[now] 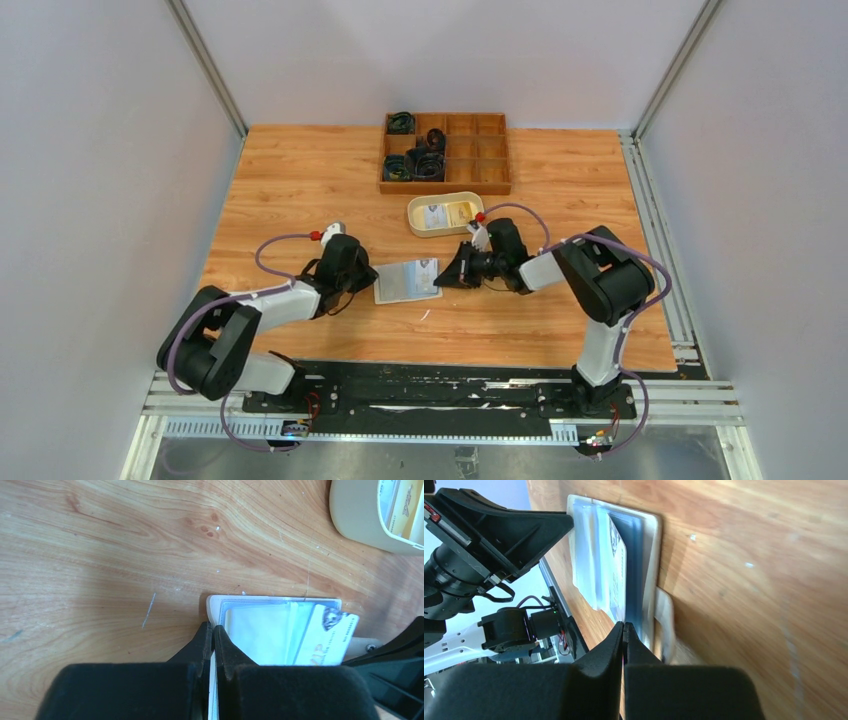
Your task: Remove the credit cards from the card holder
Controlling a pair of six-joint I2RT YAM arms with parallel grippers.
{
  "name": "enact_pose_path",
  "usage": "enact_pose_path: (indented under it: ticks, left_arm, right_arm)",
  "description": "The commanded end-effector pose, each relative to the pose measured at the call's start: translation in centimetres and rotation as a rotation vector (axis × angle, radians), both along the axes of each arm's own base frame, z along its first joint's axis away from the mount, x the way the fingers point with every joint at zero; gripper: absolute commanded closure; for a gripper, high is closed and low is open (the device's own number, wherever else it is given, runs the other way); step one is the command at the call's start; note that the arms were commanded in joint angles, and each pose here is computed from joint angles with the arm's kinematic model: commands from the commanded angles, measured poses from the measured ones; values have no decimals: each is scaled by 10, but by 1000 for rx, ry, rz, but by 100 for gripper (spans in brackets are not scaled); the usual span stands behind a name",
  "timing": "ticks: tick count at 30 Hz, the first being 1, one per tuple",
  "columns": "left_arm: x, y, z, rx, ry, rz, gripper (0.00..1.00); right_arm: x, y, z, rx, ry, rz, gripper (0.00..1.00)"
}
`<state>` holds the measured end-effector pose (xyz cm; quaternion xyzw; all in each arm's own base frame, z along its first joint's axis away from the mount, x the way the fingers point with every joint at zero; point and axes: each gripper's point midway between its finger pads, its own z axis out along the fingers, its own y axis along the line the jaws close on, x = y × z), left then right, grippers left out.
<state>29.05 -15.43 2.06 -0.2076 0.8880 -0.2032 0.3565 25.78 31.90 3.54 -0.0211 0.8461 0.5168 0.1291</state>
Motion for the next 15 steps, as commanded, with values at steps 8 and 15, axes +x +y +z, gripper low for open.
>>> enact_pose_path:
  ticks: [8,15]
  left_arm:
    - [-15,16,-11,99,58,-5,100]
    - [-11,13,9,80,8,-23,100]
  right_arm:
    - [41,-34,66,-8,-159,-2,100]
    - [102,-40,108,-11,-233,-25,100]
